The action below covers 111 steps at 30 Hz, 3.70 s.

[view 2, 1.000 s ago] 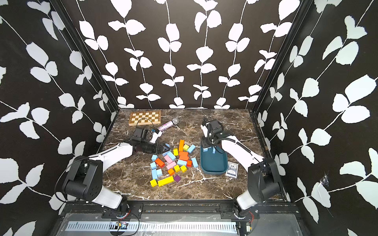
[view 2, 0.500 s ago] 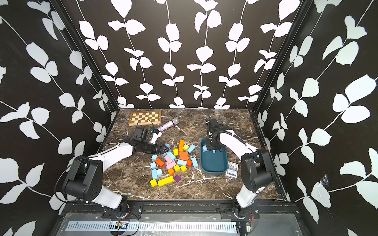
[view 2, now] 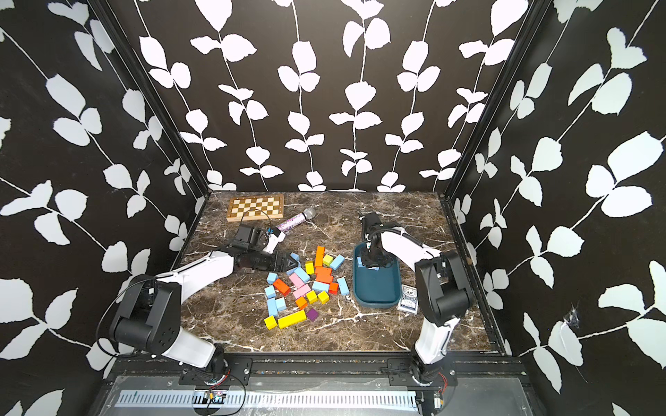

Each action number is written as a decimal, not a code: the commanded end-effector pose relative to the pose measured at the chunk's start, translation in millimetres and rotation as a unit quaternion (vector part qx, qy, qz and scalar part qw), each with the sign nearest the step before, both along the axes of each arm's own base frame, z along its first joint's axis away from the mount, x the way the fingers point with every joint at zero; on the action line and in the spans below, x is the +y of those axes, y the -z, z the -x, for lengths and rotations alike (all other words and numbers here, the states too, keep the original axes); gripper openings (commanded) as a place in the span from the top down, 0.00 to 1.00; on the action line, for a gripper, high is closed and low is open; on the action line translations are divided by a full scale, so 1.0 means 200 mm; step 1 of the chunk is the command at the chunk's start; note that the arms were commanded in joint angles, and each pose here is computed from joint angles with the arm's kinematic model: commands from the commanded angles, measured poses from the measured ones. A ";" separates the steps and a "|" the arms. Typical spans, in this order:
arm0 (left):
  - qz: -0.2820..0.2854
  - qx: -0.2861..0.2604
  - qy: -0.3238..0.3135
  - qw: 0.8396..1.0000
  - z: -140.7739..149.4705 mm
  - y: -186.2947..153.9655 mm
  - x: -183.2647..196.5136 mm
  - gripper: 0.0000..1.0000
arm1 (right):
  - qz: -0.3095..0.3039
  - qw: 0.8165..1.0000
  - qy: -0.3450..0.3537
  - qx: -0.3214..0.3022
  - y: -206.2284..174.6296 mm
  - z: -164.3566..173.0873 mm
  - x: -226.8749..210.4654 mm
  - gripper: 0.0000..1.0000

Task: Pick out the blue building blocks
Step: Place the building block in the storage box, then pick up the building block from the center of the board.

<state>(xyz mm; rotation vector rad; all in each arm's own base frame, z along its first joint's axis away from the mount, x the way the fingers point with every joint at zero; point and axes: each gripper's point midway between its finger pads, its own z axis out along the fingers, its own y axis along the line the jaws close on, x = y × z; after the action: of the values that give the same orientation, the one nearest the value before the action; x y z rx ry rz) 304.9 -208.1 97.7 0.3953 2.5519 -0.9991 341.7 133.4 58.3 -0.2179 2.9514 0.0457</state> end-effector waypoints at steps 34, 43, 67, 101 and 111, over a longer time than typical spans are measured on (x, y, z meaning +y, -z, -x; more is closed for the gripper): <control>-0.145 -0.146 0.148 0.967 -0.05 -0.13 0.11 0.32 | -0.153 0.960 -0.084 -0.219 -0.47 -0.05 0.69 0.55; -0.194 -0.234 0.421 0.854 0.24 -0.09 0.20 0.33 | -0.180 0.953 -0.099 -0.223 -0.48 -0.03 0.78 0.55; -0.273 -0.288 0.682 0.615 0.26 0.20 0.31 0.34 | -0.185 0.951 -0.103 -0.224 -0.50 0.07 0.75 0.55; -0.311 -0.258 0.651 0.643 0.04 0.31 0.35 0.46 | -0.188 0.951 -0.109 -0.219 -0.48 0.09 0.76 0.55; -0.333 -0.271 0.635 0.642 -0.02 0.32 0.35 0.53 | -0.192 0.950 -0.108 -0.221 -0.49 0.09 0.76 0.55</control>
<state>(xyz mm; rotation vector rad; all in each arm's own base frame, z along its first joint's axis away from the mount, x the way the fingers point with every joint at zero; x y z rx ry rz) 301.7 -137.1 28.2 2.4737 1.6644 -0.0536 326.7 281.6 144.4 -0.4287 2.4354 0.4888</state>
